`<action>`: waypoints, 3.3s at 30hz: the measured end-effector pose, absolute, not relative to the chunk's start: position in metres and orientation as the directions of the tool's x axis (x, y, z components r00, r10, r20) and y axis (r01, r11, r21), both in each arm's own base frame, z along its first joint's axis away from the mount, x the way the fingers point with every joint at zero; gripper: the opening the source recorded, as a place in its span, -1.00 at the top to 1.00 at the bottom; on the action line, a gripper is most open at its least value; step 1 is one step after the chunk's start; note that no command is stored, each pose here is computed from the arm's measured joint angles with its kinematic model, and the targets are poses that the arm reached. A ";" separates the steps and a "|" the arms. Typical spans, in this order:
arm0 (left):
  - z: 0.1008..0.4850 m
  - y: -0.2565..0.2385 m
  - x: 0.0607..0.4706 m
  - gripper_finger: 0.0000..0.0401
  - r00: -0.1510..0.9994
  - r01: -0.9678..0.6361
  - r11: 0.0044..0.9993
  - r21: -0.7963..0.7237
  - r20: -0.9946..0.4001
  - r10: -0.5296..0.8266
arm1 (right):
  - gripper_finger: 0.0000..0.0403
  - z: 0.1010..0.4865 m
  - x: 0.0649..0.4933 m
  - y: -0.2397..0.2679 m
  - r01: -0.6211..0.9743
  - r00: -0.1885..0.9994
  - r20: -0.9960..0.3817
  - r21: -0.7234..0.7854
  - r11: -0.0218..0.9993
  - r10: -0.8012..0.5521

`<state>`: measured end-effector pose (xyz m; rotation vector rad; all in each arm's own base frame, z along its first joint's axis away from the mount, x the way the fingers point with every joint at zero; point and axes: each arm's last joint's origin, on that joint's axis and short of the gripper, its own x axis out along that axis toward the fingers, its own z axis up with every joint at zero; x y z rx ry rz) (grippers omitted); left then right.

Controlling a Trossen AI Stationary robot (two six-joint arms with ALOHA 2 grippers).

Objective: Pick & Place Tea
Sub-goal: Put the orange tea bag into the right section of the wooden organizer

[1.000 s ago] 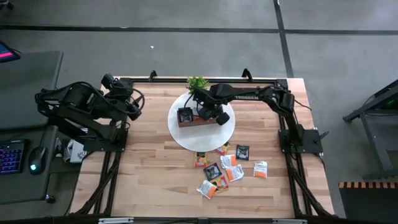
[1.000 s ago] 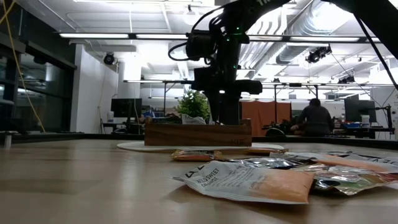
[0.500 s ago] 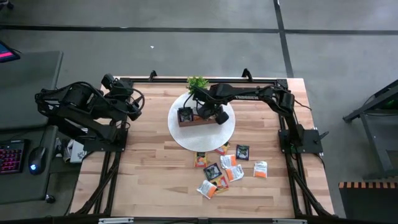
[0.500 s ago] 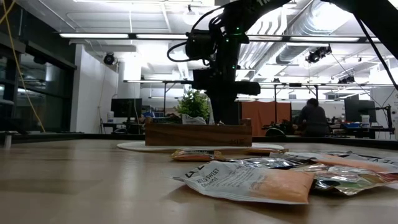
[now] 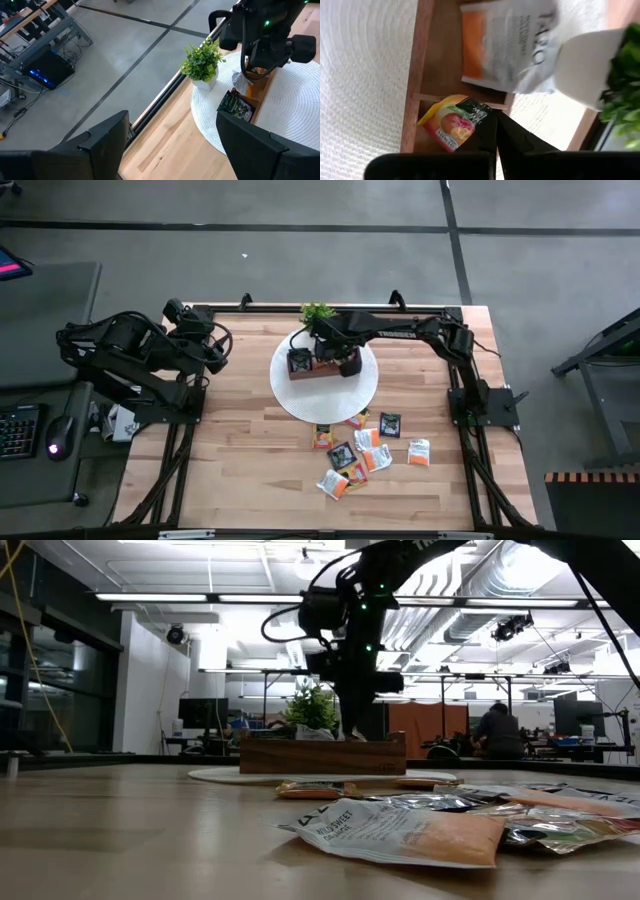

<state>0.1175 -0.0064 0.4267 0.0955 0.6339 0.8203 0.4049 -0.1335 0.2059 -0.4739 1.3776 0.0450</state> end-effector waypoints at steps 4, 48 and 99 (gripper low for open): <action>0.427 -0.006 0.118 -0.48 0.510 -0.651 0.691 0.315 -0.492 0.706 | 1.00 0.216 0.408 -0.132 -0.262 0.210 -0.939 -0.322 0.910 -0.272; 0.426 -0.007 0.118 -0.48 0.521 -0.639 0.713 0.290 -0.519 0.678 | 1.00 0.234 0.400 -0.137 0.304 0.105 -0.927 -0.315 0.899 -0.360; 0.430 0.025 -0.018 -0.48 0.725 -0.622 0.777 -0.096 -0.444 0.526 | -0.22 0.283 0.241 0.026 0.392 0.643 -0.766 0.346 0.853 0.016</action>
